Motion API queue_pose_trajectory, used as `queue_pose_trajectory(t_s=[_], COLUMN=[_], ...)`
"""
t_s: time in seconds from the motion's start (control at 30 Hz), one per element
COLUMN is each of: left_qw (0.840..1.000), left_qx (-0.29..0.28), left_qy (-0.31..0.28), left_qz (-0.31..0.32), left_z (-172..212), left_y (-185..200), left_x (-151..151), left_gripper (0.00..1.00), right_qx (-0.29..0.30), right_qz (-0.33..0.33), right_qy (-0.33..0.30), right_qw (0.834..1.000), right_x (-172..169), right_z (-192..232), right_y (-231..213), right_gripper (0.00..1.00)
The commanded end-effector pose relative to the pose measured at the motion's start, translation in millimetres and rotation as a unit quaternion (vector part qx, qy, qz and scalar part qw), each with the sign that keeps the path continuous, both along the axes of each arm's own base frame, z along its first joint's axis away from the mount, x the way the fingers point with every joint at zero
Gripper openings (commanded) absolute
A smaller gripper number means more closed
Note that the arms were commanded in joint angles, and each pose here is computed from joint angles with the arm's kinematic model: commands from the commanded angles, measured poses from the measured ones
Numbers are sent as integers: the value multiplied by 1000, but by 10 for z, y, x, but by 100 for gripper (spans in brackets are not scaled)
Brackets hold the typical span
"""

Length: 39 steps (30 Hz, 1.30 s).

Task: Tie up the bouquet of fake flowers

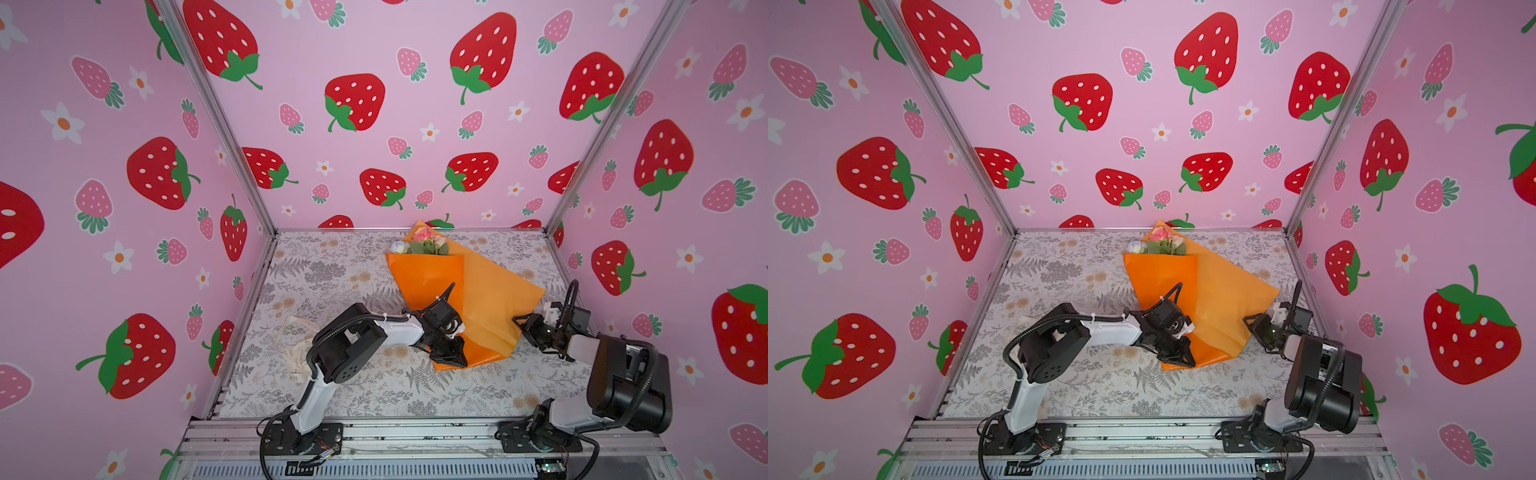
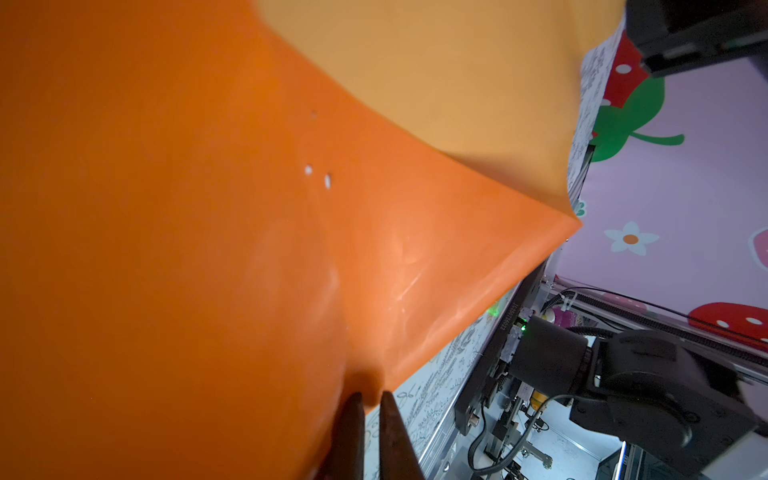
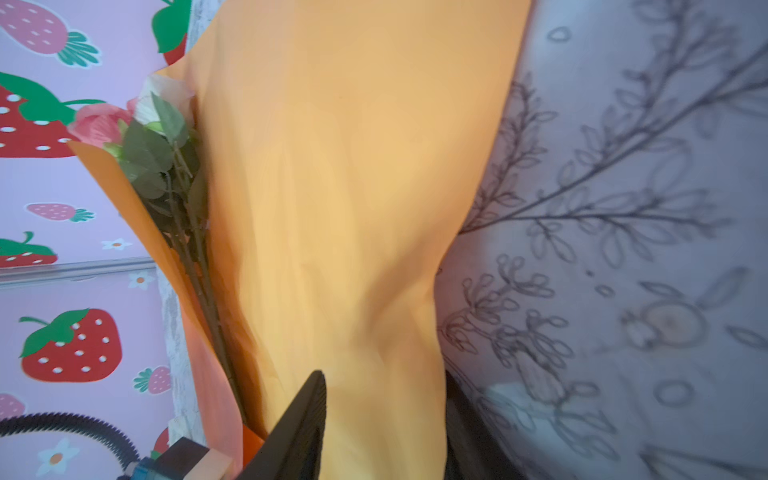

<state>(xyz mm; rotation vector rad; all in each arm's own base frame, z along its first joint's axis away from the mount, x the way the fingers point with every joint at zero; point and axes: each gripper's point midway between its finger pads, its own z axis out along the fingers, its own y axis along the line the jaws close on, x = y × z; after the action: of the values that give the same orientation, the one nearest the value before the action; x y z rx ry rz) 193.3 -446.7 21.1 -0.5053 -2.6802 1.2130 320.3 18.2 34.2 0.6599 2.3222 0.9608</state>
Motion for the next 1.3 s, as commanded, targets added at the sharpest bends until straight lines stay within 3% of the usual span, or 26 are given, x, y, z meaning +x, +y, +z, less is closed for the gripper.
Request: queue_pose_trajectory(t_s=[0.0, 0.2, 0.63, 0.83, 1.1, 1.27], left_qw=[1000, 1000, 999, 999, 999, 999], left_qx=[27, 28, 30, 29, 30, 34], left_qy=[7, 6, 3, 0, -1, -4], left_qz=[-1, 3, 11, 15, 21, 26], left_z=[-200, -213, -219, -208, -236, -246], left_y=[75, 78, 99, 109, 121, 144], left_x=[-43, -36, -14, -10, 0, 13], left_gripper=[13, 12, 12, 12, 11, 10], right_qx=[31, 33, 46, 18, -36, -64], right_qz=[30, 42, 62, 76, 112, 129], right_qy=[-71, -124, -120, -140, -162, -177], right_qw=[997, 991, 990, 987, 980, 974], right_x=[139, 138, 79, 146, 170, 184], right_z=[276, 571, 586, 811, 1063, 1259], right_y=[95, 143, 326, 411, 732, 987], right_gripper=[40, 35, 16, 14, 1, 0])
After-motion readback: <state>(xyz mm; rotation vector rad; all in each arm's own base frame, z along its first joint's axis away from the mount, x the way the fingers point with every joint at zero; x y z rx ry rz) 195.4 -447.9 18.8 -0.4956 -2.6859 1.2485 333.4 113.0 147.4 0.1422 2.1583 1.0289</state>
